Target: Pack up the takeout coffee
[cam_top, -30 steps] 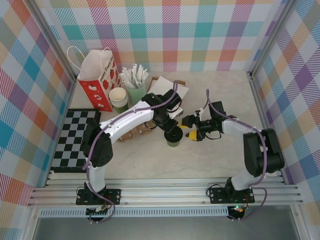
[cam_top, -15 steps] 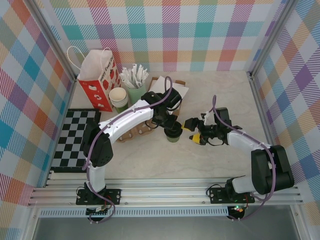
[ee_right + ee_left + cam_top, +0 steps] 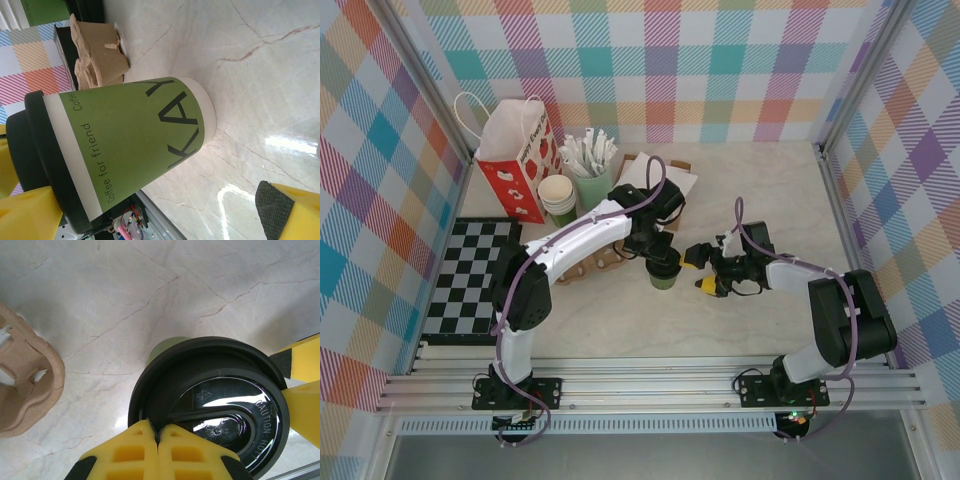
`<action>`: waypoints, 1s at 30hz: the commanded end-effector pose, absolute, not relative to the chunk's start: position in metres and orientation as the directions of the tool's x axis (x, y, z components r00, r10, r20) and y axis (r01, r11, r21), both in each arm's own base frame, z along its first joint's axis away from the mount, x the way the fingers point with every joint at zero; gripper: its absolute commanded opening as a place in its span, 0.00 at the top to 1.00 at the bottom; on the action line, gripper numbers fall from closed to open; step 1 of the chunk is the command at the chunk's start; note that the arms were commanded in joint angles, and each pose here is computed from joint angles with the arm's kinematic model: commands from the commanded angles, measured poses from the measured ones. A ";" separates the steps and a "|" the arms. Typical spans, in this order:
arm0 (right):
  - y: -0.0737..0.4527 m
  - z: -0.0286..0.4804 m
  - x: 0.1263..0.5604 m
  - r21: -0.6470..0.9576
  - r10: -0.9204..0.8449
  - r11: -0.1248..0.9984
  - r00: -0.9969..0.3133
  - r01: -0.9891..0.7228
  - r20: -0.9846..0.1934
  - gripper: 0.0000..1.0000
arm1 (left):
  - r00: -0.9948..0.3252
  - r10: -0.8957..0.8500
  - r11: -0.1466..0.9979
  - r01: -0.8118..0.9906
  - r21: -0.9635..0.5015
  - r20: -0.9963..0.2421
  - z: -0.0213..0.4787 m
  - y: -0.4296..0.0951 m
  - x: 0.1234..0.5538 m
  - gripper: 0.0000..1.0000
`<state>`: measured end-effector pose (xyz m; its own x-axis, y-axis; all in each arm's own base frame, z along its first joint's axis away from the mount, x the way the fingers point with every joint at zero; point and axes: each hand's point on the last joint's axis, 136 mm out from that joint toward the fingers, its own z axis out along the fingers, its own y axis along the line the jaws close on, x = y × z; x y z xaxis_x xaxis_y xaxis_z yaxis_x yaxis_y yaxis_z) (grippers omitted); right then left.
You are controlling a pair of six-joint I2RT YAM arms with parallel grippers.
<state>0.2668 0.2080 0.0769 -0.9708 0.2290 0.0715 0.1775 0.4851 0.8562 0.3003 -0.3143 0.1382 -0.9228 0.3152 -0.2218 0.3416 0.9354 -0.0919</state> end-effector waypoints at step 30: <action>0.208 0.141 0.263 0.680 0.043 0.707 -0.948 -0.194 -0.316 0.00 | -0.879 -0.221 0.970 -0.155 -0.185 -0.423 0.189 -0.212 0.326 0.00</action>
<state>0.2628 0.2088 0.1254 -0.9773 0.1346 -0.1639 -0.0392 0.6446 0.7635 0.3169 -0.2408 0.1893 -0.9219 -0.0575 -0.3831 0.0089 0.9855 -0.1693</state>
